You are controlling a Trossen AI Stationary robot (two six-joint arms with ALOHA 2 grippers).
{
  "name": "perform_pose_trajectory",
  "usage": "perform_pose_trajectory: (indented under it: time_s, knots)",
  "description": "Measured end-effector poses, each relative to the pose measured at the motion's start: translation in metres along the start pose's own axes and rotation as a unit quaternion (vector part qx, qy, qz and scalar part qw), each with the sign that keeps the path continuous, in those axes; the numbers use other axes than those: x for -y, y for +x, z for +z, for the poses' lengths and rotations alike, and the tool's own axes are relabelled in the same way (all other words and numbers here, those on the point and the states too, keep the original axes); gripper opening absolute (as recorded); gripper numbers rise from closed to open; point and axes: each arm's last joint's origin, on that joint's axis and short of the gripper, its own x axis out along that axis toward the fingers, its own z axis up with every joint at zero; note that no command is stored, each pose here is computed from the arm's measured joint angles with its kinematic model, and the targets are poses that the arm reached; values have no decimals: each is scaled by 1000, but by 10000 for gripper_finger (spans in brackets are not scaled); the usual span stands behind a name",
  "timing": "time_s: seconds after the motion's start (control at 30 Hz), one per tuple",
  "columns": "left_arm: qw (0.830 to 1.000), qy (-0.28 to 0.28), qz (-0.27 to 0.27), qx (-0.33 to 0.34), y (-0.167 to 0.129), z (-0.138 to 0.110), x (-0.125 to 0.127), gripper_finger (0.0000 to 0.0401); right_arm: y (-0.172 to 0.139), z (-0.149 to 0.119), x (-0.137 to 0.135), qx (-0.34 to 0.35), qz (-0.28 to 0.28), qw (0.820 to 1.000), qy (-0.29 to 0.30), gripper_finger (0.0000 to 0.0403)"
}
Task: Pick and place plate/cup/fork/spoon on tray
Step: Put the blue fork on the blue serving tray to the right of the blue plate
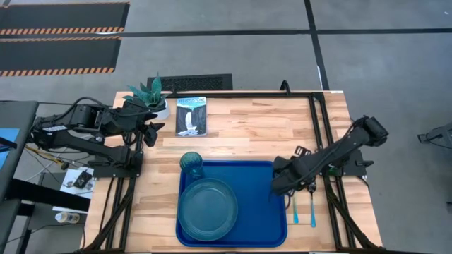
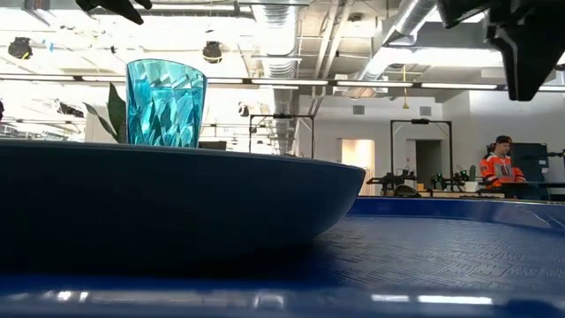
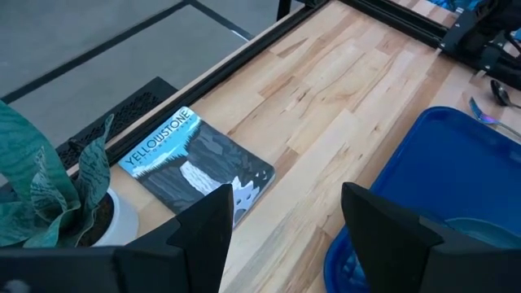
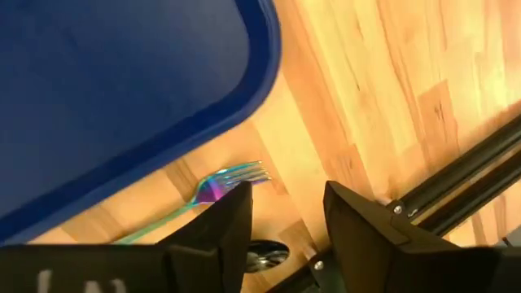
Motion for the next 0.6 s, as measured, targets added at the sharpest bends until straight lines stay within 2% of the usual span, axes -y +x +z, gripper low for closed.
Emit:
perform_pose_trajectory:
  time_s: [0.17, 0.4, 0.6]
  knots:
    - [1000, 0, 0, 0, 0, 0, 0, 215, 17, -14, 16, -5, 34, 999, 7, 164]
    - [1000, 0, -2, -1, 0, 0, 0, 215, 53, -26, 26, -9, 131, 991, -25, 170]
    - [1000, 4, 3, 2, 0, 0, 0, 215, 74, -27, 41, -33, 119, 992, -15, 218]
